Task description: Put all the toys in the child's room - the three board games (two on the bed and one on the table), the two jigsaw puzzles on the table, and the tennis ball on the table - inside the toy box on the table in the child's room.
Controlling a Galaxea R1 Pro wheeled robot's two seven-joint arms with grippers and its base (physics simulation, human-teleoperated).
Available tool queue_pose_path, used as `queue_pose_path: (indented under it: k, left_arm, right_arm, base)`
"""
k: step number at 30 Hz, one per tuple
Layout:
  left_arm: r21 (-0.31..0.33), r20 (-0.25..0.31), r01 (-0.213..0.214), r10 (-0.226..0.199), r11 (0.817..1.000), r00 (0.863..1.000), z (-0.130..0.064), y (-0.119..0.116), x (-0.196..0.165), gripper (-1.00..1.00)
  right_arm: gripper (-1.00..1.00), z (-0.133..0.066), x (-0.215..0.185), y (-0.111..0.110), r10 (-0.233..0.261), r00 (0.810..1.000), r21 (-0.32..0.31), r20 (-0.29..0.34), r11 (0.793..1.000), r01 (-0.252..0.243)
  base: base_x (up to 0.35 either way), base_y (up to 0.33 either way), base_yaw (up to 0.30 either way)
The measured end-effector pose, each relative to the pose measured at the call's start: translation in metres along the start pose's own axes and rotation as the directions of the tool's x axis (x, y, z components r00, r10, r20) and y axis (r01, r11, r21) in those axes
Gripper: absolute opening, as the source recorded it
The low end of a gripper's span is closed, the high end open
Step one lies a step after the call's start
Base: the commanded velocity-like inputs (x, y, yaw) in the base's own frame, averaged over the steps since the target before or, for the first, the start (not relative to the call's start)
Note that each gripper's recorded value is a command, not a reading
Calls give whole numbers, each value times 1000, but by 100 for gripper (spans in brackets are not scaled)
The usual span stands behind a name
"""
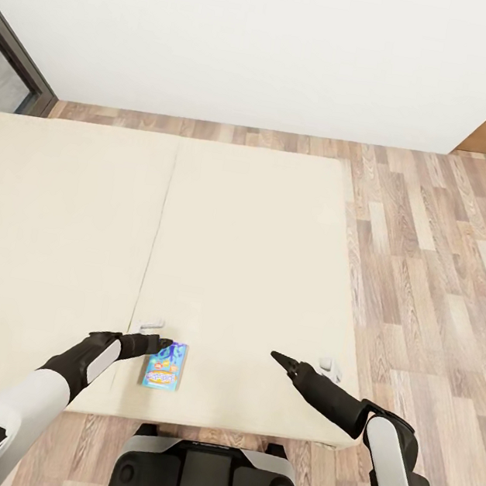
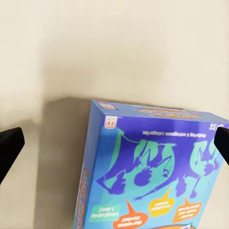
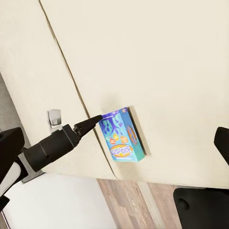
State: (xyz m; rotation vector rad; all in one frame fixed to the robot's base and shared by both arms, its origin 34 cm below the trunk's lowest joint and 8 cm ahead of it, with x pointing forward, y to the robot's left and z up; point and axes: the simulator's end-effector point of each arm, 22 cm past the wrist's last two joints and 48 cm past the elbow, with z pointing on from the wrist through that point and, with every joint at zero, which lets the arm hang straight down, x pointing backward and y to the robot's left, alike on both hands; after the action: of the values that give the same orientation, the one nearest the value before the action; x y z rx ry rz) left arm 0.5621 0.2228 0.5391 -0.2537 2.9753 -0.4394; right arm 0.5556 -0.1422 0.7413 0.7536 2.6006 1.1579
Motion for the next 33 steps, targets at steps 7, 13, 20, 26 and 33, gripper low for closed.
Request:
queue_pose_path:
  k: [7,13,20,26,33]
  left_arm:
    - [0,1,-2,2,1000,1000,0,0,0,100]
    - [-1,-6,-1,1,1000,1000,2,1,3,100]
    - [-3,-18,3,-3,1000,1000,6,3,9,100]
    - [-3,-28,7,-7,1000,1000,10,5,14,100]
    - [1,-33,10,-10,1000,999,12,5,18,100]
  right_arm:
    - [100,0,0,0,1,1000,-1,0,1000,-1]
    - [100,1,1,-2,6,1000,0,-4,1000,-6]
    - [100,4,4,-6,14,1000,5,-11,1000,-14]
    - [100,5,6,-10,20,1000,9,-17,1000,-20]
    - [100,6,7,-14,25,999,12,-21,1000,-25]
  base:
    - [0,0,0]
    - [0,0,0]
    - [0,0,0]
    - [0,0,0]
    - [0,0,0]
